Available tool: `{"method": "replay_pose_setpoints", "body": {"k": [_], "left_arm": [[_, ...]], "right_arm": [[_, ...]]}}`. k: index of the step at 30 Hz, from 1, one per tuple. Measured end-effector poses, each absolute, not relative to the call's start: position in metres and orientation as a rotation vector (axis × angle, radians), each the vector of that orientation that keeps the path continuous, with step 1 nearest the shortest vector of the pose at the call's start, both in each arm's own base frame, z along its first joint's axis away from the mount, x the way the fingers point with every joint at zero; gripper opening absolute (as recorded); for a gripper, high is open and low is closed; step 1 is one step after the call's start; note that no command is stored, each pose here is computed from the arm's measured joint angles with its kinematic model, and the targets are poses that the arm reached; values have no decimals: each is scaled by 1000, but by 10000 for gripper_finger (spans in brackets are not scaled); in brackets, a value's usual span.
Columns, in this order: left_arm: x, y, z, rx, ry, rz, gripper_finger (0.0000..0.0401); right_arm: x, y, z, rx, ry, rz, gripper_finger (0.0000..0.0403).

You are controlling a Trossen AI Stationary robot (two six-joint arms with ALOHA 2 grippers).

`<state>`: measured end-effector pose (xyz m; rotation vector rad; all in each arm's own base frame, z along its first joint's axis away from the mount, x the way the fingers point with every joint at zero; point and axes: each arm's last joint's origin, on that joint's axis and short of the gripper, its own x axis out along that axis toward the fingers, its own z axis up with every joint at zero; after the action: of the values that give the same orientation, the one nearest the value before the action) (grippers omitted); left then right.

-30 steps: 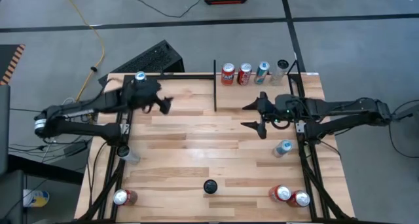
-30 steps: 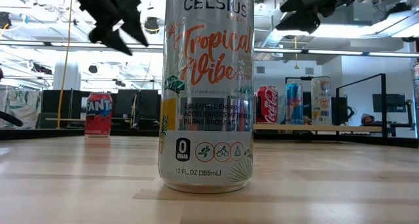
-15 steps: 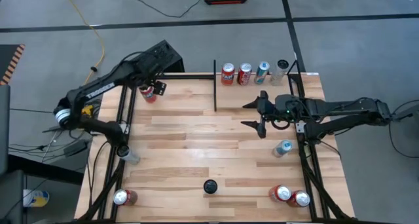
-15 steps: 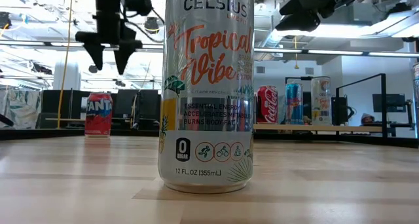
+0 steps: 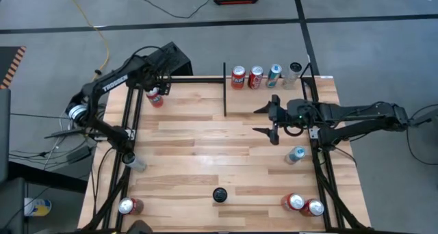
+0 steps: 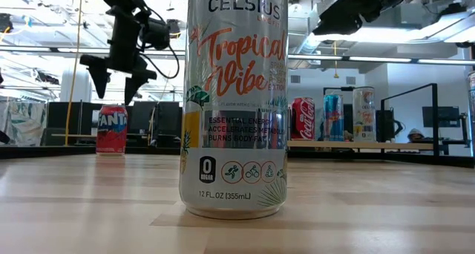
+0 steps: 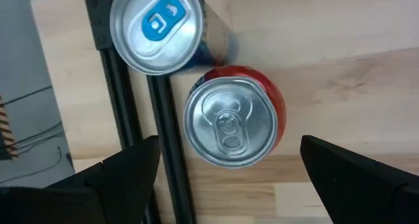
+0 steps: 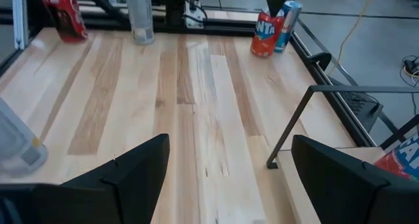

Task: Place canned beverage on shelf
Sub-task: Put the top orange soda can on the shelf aligned with the other orange soda can

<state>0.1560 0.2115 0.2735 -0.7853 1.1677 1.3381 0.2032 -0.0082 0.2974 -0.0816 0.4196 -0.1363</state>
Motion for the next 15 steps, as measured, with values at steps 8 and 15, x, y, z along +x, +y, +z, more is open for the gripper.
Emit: {"method": "replay_pose_setpoints", "body": {"k": [8,15], "left_arm": [[155,228,260,-838,1184,1329,355],[161,239,239,-843,1254,1321,355]], "right_arm": [[203,-8,297,-87,427,-135,345],[203,-8,297,-86,427,-134,345]]}}
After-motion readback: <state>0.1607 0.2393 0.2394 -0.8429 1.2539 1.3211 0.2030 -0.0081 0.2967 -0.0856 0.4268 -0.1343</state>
